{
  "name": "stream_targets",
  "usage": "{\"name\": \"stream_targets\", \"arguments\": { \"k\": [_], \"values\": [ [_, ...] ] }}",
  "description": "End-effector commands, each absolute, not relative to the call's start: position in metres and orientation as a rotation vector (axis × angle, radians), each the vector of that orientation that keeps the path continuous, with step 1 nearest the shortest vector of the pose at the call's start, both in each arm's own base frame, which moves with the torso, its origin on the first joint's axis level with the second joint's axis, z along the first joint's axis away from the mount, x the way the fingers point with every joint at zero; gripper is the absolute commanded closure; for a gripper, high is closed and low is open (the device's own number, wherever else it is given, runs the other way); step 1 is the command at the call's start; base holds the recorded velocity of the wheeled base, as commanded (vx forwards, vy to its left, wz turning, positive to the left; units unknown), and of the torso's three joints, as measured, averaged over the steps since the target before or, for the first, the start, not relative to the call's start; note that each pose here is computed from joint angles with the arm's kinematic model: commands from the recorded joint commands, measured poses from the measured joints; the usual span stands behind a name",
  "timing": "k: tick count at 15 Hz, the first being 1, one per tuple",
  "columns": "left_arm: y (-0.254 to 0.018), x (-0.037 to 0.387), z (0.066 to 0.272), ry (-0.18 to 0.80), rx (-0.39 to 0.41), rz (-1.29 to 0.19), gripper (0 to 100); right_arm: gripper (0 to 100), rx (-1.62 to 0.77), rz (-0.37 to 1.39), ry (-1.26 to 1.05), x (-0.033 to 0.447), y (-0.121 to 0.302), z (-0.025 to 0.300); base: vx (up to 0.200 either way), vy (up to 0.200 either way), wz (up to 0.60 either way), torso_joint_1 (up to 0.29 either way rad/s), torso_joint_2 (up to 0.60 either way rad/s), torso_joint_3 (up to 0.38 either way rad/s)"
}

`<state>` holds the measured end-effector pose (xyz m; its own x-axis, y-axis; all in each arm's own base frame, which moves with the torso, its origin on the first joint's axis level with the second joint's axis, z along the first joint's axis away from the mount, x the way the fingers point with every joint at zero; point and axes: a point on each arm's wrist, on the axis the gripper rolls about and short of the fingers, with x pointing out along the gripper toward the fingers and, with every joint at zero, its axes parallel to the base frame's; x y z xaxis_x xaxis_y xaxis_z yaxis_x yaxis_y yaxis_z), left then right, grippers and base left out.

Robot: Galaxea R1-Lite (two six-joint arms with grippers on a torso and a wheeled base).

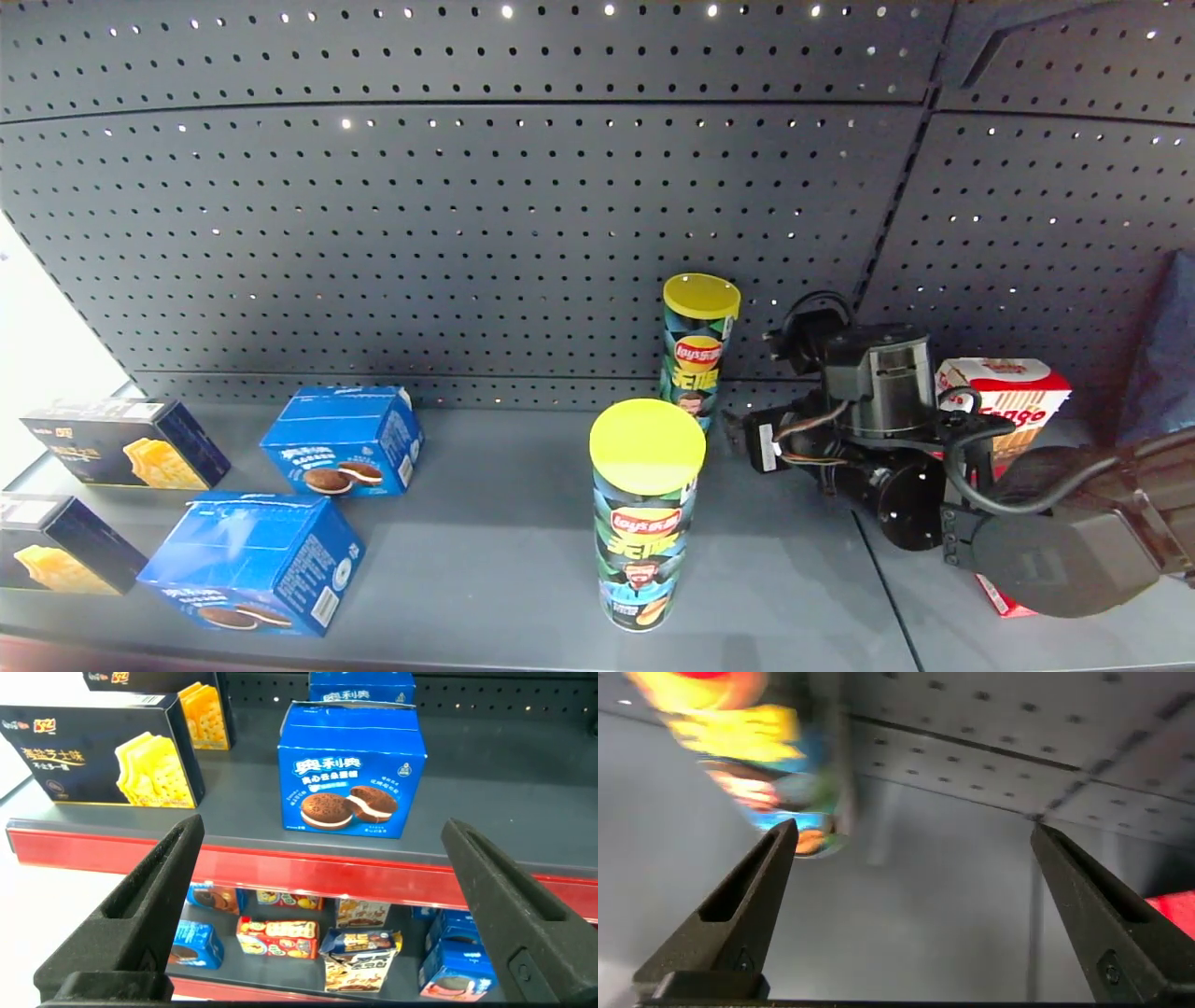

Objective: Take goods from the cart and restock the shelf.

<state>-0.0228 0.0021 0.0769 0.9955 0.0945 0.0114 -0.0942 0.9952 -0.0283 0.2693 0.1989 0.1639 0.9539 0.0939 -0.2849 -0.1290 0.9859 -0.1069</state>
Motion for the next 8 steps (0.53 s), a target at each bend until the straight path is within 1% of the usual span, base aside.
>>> {"name": "stream_targets", "arguments": {
  "k": [1, 5, 8],
  "values": [
    [0.002, -0.023, 0.077, -0.012, -0.028, 0.095, 0, 0, -0.122, 0.077, 0.287, 0.276, 0.189, 0.163, 0.0, 0.0, 0.0, 0.0, 0.0, 0.0],
    [0.002, -0.023, 0.077, -0.012, -0.03, 0.095, 0, 0, -0.123, 0.004, 0.302, 0.293, 0.178, 0.155, 0.0, 0.0, 0.0, 0.0, 0.0, 0.0],
    [0.002, -0.023, 0.077, -0.012, -0.028, 0.095, 0, 0, -0.091, 0.006, 0.26, 0.315, 0.187, 0.153, 0.0, 0.0, 0.0, 0.0, 0.0, 0.0]
  ]
}}
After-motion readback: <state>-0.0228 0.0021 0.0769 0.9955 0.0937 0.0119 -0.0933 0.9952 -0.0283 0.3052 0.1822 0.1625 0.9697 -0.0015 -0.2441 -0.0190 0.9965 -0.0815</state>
